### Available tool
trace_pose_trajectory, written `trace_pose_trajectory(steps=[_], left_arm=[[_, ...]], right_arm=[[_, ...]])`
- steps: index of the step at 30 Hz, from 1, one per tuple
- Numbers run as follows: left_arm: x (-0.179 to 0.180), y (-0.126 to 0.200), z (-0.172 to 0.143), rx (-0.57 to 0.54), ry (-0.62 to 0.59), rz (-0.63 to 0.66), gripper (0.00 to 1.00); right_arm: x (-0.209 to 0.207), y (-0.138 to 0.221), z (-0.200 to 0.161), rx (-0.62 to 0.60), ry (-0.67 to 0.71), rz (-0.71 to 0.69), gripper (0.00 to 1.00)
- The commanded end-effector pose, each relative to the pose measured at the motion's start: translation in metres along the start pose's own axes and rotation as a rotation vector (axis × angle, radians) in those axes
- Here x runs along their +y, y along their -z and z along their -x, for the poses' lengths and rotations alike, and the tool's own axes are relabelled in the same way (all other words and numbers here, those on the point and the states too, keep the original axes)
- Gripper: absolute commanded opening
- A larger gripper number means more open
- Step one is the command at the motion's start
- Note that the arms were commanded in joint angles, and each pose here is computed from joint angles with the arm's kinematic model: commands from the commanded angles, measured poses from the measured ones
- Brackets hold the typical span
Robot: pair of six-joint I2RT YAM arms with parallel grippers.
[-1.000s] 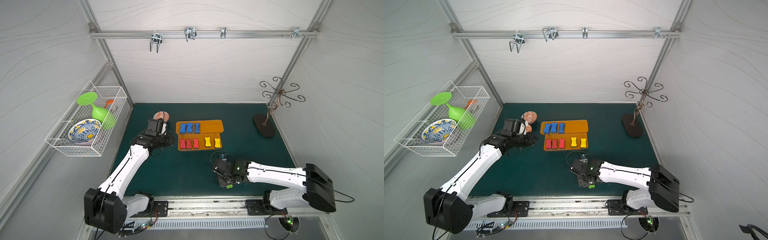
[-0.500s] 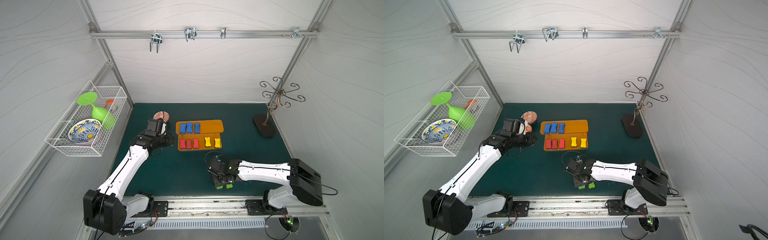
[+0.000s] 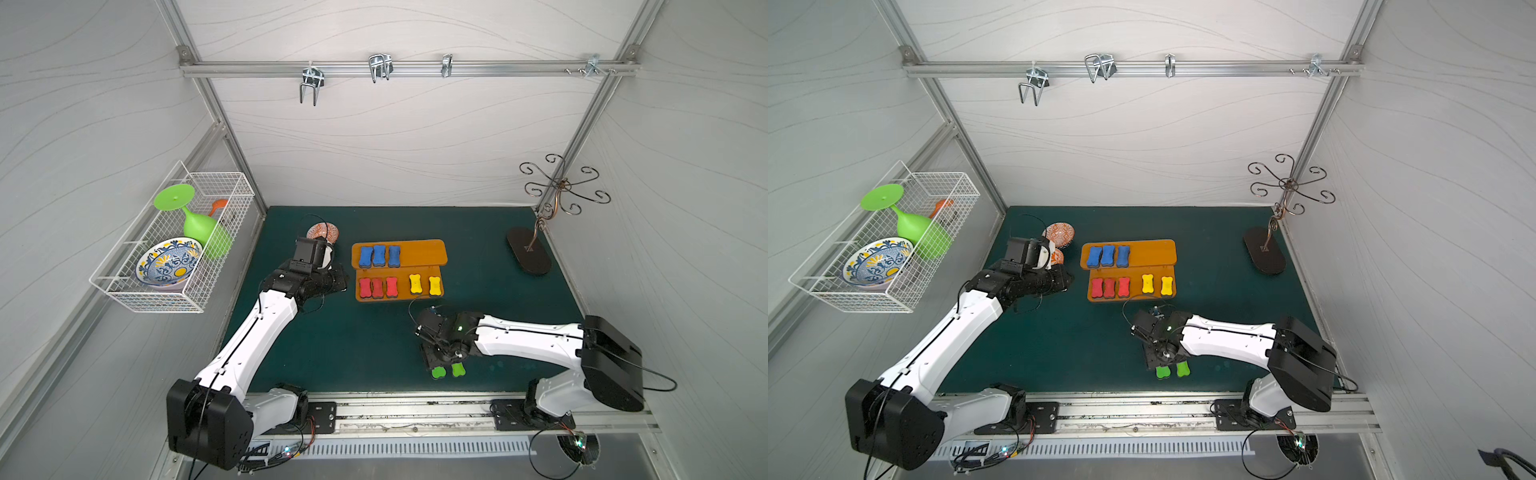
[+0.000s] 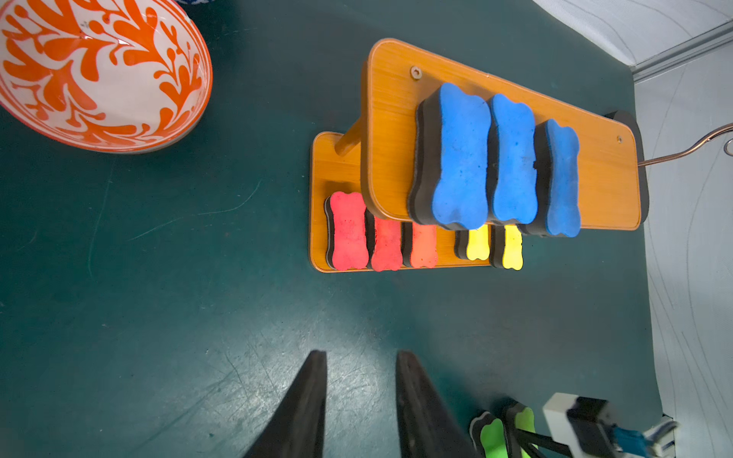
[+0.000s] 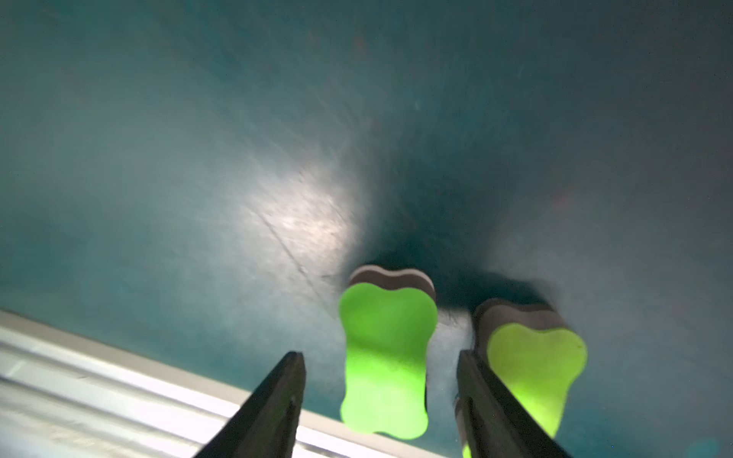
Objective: Remove the whiteboard erasers from the shelf
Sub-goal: Place the whiteboard eraser at the center of the board.
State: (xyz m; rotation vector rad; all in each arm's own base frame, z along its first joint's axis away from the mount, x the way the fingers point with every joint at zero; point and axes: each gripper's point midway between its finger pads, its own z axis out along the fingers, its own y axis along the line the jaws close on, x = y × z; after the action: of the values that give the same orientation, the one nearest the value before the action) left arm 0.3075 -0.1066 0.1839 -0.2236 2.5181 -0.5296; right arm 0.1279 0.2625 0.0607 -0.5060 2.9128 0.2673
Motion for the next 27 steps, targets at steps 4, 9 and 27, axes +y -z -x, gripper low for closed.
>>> trace_pose_trajectory(steps=[4, 9, 27], left_arm=[[0.003, 0.019, 0.004, -0.058, -0.009, 0.028, 0.33], [0.014, 0.027, 0.000, -0.081, -0.017, 0.076, 0.34], [0.021, 0.031, 0.002, -0.105, -0.025, 0.106, 0.34]], right_arm=[[0.004, 0.046, 0.060, -0.111, 0.006, 0.006, 0.67], [0.019, 0.071, 0.116, -0.217, 0.043, 0.062, 0.67], [0.055, 0.125, 0.237, -0.384, 0.192, 0.174, 0.63]])
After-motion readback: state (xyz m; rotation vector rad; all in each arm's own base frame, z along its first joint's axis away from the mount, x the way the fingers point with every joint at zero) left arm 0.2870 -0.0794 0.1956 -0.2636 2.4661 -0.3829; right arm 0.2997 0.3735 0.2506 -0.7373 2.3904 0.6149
